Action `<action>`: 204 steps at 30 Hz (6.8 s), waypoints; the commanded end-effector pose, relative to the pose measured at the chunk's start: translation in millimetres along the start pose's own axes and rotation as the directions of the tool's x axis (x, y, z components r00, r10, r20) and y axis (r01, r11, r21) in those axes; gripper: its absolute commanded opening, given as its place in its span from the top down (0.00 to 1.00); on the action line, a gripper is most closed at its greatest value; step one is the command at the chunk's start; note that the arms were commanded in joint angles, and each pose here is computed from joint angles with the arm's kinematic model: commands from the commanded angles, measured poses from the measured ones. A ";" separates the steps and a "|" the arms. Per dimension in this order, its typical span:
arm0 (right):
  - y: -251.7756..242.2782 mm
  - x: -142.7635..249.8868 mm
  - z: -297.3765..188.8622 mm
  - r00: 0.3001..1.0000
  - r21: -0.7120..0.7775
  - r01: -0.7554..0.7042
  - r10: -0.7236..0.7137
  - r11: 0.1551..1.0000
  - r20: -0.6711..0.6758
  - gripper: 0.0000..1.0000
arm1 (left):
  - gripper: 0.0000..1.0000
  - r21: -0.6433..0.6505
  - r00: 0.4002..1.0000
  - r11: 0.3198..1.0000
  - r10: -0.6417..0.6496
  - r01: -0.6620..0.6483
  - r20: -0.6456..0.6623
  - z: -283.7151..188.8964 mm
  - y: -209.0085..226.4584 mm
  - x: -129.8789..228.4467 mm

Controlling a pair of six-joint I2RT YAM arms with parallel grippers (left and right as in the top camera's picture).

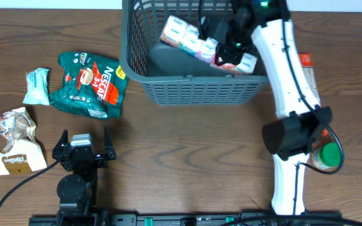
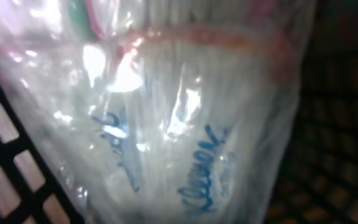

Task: Pack container
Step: 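Lift the tissue pack with the right gripper and drop it into the basket, then move the right gripper to the orange pasta packet and grasp it, then lift the pasta packet with the right gripper and place it in the basket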

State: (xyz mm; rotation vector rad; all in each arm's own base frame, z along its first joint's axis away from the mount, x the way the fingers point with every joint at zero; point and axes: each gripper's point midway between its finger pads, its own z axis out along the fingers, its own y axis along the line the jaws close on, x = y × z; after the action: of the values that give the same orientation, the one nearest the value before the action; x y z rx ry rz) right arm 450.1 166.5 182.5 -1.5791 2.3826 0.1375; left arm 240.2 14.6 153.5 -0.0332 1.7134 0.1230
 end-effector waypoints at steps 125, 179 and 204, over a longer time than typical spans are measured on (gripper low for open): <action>-40.7 360.2 142.1 0.294 0.184 -0.923 0.927 0.339 -0.234 0.99 | 0.01 -0.005 0.999 1.000 0.020 -0.021 -0.036 2.3 0.6 15.2; -36.9 -39.2 -94.3 0.938 0.355 0.083 -0.193 0.931 0.288 0.99 | 0.01 -0.005 0.999 1.000 0.020 -0.021 -0.036 2.3 0.6 15.2; -43.4 -52.5 -5.6 0.929 0.118 -0.251 0.205 0.961 0.307 0.01 | 0.01 -0.005 0.999 1.000 0.020 -0.021 -0.036 2.3 0.6 15.2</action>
State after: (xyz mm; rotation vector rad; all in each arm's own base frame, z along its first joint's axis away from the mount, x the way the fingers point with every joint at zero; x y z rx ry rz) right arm 502.7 190.5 137.8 -1.3360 2.3182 0.2012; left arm 240.2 14.6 153.5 -0.0332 1.7134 0.1230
